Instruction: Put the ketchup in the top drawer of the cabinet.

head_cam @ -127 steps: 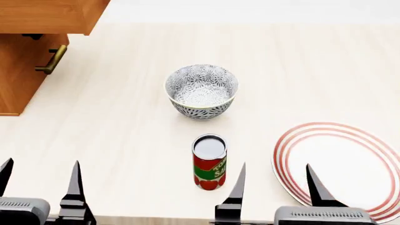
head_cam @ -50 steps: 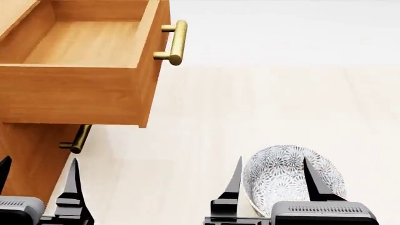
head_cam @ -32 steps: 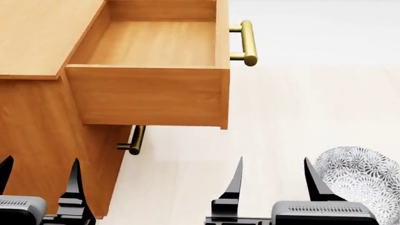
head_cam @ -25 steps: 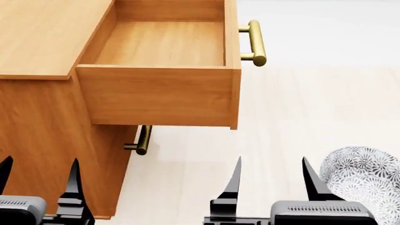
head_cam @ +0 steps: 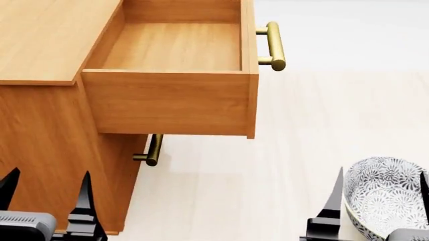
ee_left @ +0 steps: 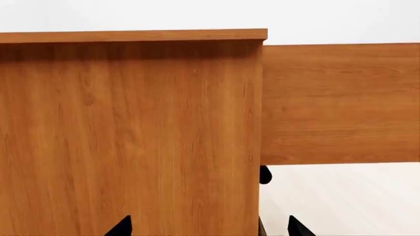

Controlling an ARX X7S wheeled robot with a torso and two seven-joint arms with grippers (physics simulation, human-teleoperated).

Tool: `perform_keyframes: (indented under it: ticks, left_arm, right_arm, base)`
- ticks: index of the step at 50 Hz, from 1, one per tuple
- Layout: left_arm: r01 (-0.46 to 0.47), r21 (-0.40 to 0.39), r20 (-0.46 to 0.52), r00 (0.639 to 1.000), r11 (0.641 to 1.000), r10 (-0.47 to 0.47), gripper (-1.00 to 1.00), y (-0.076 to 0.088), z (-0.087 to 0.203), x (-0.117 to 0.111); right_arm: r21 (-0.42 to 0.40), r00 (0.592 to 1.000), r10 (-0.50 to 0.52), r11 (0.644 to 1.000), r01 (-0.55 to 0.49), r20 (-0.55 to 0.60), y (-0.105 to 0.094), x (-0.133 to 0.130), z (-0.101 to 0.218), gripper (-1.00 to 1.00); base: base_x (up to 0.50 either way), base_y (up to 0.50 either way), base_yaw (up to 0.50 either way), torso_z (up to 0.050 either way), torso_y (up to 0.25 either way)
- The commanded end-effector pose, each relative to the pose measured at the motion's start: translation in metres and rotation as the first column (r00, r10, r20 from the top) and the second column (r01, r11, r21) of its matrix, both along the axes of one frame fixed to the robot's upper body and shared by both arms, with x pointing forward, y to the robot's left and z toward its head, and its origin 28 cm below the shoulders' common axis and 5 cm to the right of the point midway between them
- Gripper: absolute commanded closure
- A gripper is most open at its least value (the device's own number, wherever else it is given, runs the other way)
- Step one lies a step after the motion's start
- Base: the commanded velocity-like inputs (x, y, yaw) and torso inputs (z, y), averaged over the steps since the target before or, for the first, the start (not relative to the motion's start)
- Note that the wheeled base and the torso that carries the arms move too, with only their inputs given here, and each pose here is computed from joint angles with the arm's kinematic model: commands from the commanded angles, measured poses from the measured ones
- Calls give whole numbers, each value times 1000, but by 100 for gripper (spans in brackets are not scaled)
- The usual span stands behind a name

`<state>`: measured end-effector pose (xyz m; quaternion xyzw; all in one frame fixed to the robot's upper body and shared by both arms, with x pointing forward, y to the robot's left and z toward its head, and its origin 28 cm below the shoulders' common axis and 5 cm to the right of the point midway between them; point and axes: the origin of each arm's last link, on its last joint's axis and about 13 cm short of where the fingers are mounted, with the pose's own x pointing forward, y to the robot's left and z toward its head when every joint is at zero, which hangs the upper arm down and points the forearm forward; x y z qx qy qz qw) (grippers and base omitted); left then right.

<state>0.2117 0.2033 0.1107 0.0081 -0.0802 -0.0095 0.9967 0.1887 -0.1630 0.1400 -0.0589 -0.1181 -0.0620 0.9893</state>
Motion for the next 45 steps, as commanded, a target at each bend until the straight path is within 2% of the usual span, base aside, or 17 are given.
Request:
perform_keyframes:
  ticks: [1, 8, 15, 27, 34, 45]
  left_arm:
    - [-1, -2, -4, 1000, 1000, 1, -100, 0, -1, -1]
    - [0, -8, -11, 1000, 1000, 0, -100, -1, -2, 0]
    - [-1, -7, -16, 1000, 1000, 1, -100, -2, -3, 0]
    - [-7, -5, -21, 1000, 1000, 6, -100, -3, -5, 2]
    - [-9, -2, -28, 1000, 1000, 9, -100, -4, -7, 4]
    - [-9, -1, -39, 999, 1000, 9, -100, -6, -11, 8]
  right_arm:
    - [-36, 999, -46, 998, 45, -5, -23, -8, 11, -100]
    - [-8, 997, -74, 997, 74, -36, -41, -13, 11, -100]
    - [-16, 994, -102, 995, 101, -27, -54, -11, 9, -100]
    - [-33, 995, -80, 996, 77, -67, -76, -3, 1, -100]
    - [-26, 994, -31, 999, 29, -105, -91, 0, -12, -100]
    - [-46, 988, 79, 995, -86, -135, -98, -8, -19, -100]
  base:
    - [0, 0, 0, 0, 0]
    - [0, 0, 0, 0, 0]
    - [0, 0, 0, 0, 0]
    - [0, 0, 0, 0, 0]
    - [0, 0, 0, 0, 0]
    - [0, 0, 0, 0, 0]
